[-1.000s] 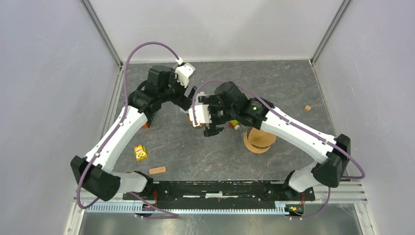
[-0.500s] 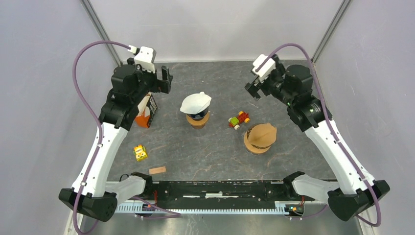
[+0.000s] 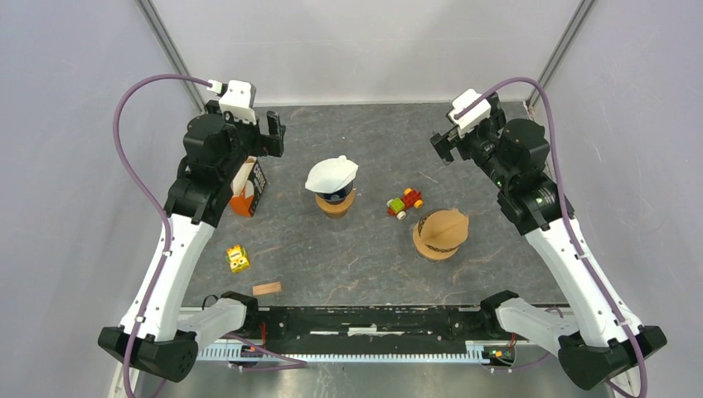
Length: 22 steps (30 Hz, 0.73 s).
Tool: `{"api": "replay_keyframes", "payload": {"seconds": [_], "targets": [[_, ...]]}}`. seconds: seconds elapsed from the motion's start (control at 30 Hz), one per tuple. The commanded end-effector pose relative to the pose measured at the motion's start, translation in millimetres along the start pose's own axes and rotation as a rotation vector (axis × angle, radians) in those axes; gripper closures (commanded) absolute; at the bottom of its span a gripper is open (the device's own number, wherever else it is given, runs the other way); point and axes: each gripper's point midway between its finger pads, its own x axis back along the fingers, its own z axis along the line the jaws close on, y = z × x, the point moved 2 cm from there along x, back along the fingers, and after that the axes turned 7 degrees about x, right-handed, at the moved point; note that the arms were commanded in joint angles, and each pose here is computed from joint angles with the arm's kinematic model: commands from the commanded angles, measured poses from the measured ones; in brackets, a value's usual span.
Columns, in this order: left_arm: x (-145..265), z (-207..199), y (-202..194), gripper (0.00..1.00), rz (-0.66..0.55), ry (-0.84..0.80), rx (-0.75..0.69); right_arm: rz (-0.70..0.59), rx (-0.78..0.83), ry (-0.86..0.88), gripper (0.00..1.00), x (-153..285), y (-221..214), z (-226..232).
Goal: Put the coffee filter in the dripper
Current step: Reset both arms
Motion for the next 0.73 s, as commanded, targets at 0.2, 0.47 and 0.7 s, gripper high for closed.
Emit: {"api": "replay_keyframes", "payload": {"seconds": [0.2, 0.47, 0.7], "targets": [[6.7, -5.0, 13.0, 0.0, -0.056, -0.027, 0.043, -0.01, -0.031, -0.026, 0.02, -2.8, -1.4, -5.3], [6.0, -6.5, 10.5, 0.0, -0.05, -0.037, 0.042, -0.013, -0.033, -0.018, 0.02, -3.8, -1.6, -4.4], [4.7, -7.5, 9.3, 0.0, -0.047, -0.043, 0.043, -0.012, -0.033, -0.011, 0.02, -3.6, -3.7, -2.5]]}}
